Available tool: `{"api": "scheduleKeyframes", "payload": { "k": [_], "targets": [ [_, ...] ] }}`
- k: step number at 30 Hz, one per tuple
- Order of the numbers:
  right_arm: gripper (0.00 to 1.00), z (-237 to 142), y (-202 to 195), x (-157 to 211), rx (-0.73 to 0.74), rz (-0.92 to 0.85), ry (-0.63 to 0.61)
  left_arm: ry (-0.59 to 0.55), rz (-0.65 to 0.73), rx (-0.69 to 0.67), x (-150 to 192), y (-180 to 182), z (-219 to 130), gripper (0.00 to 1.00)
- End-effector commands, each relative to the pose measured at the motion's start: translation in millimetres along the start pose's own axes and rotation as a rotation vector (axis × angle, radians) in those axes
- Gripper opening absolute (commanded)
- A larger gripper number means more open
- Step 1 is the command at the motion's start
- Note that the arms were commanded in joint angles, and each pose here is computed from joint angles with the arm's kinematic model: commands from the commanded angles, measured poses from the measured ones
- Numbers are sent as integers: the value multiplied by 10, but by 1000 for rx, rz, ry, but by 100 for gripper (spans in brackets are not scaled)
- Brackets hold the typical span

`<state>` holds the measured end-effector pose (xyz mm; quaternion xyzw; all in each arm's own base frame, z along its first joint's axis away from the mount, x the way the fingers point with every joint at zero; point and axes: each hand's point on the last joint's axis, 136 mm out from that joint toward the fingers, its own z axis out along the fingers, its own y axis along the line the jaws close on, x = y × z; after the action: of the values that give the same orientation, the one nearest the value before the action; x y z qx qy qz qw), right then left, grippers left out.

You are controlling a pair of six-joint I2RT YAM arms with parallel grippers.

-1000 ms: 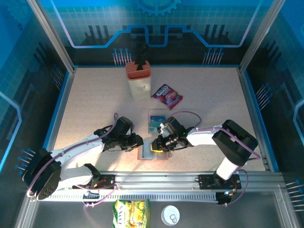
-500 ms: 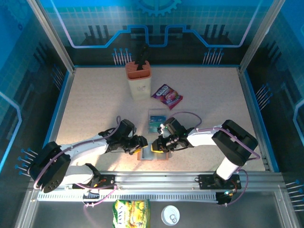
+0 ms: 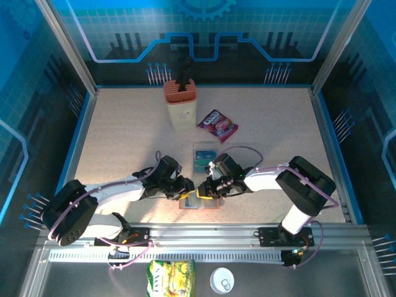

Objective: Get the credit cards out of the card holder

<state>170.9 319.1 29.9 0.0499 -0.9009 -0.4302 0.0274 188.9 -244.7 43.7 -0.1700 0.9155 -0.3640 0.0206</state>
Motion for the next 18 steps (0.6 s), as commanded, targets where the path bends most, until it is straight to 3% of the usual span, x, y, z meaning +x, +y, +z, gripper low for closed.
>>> {"api": "scheduleKeyframes", "payload": {
  "k": [1,14,18],
  "targets": [
    [21,-72,19,19,-2,11,1,18,10,20,31,-97,-20,30],
    [25,-764,344,-49,94,-95,-125,57,119,37,153,-489,-36,22],
    [26,-1049,360,-48,109,-103,-189,84,161,4,176,-557,63,26]
  ]
}}
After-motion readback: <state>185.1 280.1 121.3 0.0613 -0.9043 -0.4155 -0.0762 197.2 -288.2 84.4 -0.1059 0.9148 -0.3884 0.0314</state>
